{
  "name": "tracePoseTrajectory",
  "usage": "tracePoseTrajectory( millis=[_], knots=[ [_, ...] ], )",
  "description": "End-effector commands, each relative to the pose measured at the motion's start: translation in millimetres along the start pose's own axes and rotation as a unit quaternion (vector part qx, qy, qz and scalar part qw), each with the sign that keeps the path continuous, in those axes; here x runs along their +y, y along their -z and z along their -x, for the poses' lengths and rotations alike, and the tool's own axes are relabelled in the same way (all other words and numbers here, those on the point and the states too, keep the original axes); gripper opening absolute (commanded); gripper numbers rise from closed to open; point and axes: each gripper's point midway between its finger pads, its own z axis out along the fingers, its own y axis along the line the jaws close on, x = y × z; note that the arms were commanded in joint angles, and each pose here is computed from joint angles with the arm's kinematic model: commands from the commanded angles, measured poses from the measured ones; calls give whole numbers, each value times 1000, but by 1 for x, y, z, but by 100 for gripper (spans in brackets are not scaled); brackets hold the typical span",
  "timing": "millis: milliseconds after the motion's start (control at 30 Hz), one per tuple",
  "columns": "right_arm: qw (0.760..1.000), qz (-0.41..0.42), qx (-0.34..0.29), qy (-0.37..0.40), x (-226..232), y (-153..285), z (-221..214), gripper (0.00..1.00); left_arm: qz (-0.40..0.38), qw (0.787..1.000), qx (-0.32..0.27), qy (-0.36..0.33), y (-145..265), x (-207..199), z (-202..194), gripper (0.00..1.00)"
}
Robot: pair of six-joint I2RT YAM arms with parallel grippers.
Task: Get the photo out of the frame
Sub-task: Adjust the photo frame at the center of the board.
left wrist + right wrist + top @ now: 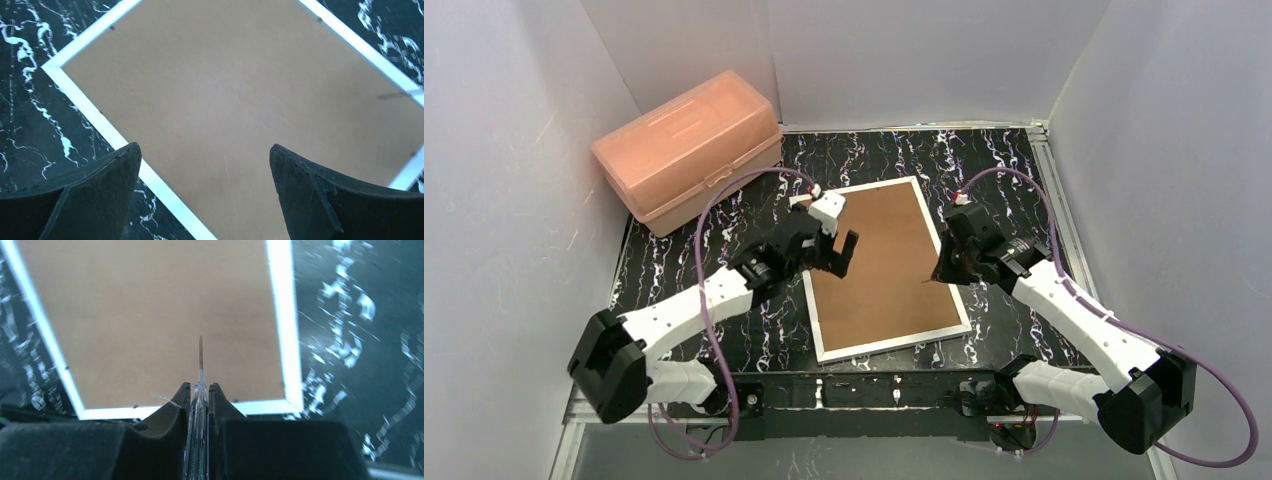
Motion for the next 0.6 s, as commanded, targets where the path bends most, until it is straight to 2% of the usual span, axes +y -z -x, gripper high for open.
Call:
tracePoseTrajectory(
  millis=[0, 167, 400, 467, 567],
  knots=[
    [984, -164, -12, -65, -60, 35, -10, 1, 41, 997, 24, 64, -18, 26, 19, 98],
    [954, -277, -5, -112, -103, 58, -32, 1, 16, 991, 6, 130, -42, 33, 35, 97],
    [938, -317, 22, -137, -116, 70, -53, 1, 66, 992, 30, 102, -65, 64, 50, 94],
    [934, -329, 33, -136, -120, 73, -59, 1, 75, 991, 33, 105, -71, 72, 53, 90],
    [932, -330, 71, -135, -120, 68, -75, 1, 78, 988, 46, 126, -82, 84, 50, 78]
  ],
)
